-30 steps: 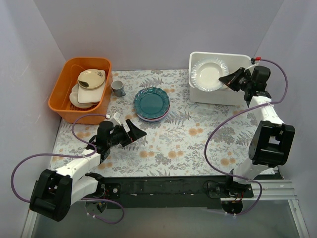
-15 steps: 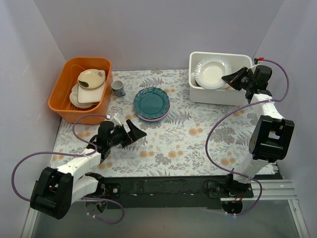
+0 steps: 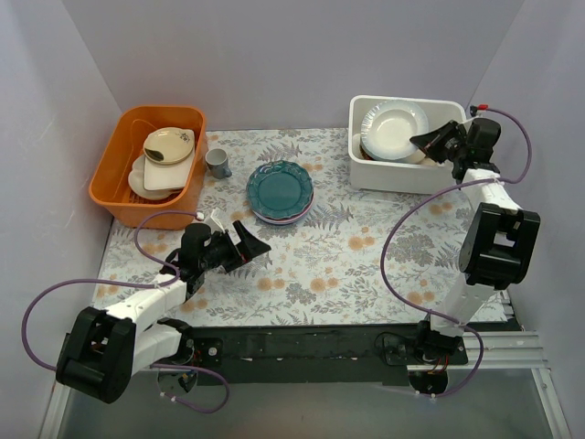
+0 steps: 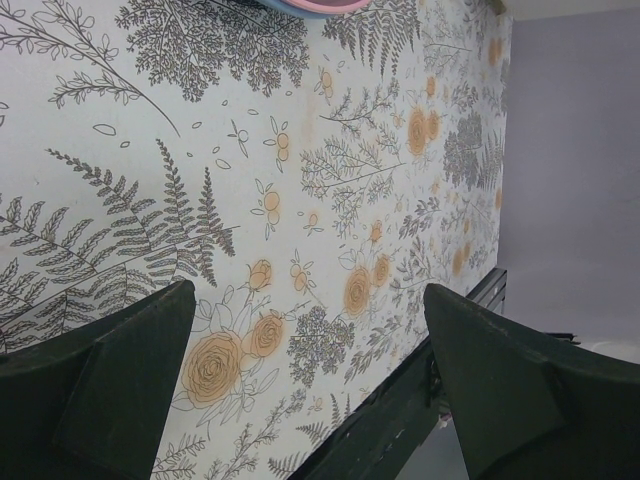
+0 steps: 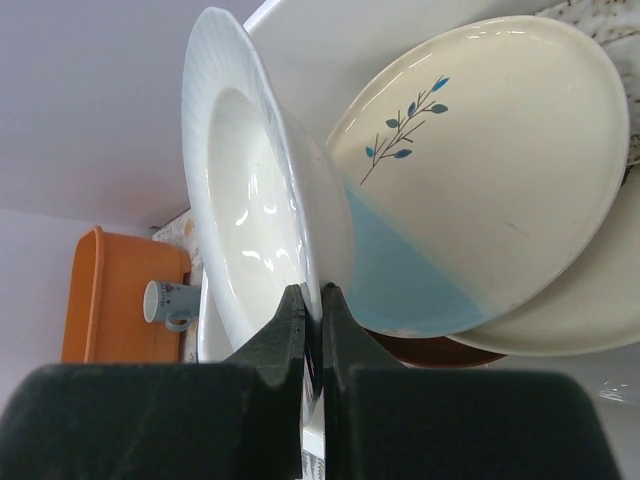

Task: Place the plates into the plastic bin on the countertop
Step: Place the plate in the plastic bin.

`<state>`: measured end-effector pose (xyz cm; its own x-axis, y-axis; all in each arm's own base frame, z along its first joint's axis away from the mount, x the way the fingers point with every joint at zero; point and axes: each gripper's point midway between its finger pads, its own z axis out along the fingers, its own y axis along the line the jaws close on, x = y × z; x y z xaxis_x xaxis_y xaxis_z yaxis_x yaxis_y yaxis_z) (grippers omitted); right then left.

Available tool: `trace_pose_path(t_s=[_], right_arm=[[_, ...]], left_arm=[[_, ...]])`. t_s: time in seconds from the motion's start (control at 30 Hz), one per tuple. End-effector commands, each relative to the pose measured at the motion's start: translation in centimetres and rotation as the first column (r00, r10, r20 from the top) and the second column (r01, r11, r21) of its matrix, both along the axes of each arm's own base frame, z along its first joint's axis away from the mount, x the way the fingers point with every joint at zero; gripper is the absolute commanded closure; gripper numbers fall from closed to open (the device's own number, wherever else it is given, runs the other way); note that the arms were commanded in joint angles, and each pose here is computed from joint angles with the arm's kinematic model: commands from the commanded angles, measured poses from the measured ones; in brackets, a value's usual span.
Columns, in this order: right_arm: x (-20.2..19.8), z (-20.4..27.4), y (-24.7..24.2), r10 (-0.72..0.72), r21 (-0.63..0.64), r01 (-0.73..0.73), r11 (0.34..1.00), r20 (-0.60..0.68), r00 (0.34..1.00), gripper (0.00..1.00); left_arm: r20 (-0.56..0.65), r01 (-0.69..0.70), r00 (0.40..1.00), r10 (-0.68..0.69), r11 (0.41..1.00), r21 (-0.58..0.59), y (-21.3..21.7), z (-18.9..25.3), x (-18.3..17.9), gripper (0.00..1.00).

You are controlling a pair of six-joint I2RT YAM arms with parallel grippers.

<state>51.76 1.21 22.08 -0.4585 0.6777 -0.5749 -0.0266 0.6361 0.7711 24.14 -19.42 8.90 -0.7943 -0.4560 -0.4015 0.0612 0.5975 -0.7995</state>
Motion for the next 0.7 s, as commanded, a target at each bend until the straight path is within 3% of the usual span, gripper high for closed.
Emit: trace_pose_path(t_s=[0.0, 0.67], right_arm=[[1.8, 7.0, -0.4, 0.007, -0.014, -0.004, 1.000, 0.209, 0.978, 0.99], [5.0, 3.5, -1.2, 0.030, -0.064, -0.019, 0.998, 0.172, 0.985, 0.99]], left_arm=[[0.017, 0.007, 1.000, -0.007, 1.000, 0.003, -0.1, 0.5, 0.5, 0.02], [-0.006, 0.032, 0.999, -0.032, 0.999, 0.011, -0.4, -0.6, 0.6, 0.02]])
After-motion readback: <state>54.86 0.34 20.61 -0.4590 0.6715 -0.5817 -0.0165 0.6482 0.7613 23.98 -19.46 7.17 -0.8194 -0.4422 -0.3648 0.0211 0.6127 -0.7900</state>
